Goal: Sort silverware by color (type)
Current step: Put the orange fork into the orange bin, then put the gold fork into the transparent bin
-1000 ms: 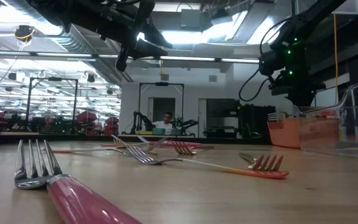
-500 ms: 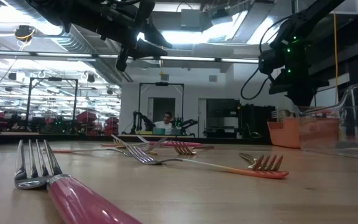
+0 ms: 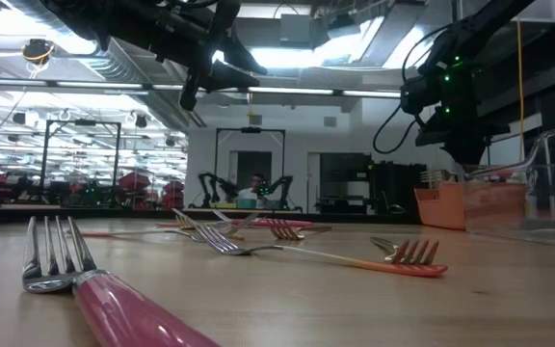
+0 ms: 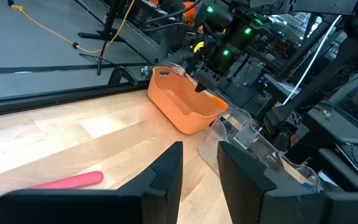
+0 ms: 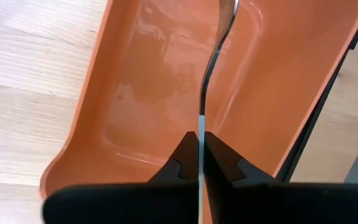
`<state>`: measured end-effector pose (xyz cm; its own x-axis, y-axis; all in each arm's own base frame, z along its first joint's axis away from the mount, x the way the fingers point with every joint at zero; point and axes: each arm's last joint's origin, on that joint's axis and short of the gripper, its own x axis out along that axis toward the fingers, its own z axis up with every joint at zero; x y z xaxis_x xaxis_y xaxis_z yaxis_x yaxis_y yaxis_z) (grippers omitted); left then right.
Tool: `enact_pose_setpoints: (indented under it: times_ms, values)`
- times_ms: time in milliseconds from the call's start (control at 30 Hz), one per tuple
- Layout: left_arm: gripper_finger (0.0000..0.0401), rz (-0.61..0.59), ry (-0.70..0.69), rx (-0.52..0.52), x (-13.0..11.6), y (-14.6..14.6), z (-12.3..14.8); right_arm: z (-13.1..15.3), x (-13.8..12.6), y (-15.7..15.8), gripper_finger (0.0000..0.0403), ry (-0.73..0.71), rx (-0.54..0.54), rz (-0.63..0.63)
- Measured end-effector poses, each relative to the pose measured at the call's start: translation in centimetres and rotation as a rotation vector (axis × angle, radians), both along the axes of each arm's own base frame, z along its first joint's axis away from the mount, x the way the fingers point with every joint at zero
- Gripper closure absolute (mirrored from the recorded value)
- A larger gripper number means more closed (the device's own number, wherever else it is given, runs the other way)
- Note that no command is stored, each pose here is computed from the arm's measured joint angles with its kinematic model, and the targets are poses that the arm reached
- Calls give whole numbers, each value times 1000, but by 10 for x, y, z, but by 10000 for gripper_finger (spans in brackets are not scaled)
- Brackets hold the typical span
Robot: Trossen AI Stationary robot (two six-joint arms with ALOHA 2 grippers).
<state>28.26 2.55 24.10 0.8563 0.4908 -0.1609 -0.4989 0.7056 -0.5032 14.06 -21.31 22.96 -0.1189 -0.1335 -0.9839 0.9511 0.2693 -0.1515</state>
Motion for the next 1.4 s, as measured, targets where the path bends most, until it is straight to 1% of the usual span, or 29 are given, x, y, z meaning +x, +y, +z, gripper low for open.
enact_pose_setpoints:
  times_ms: [200,567,733,1033,1233,1400]
  values:
    - [307,-1,0,0,0,0,0,0,0,0,395,-2,-3,-6]
    - [307,-1,1,0,0,0,0,0,0,0,351,-2,-4,-6]
    - [307,-1,2,0,0,0,0,0,0,0,340,-2,-4,-6]
    - [307,-2,59,-3,-1,-1,-6,0,0,0,338,-7,2,0]
    - [307,-28,91,-8,-1,-3,-8,0,0,1,338,-11,16,11]
    - [307,-48,108,-9,-2,-7,-10,11,1,1,339,-13,42,58]
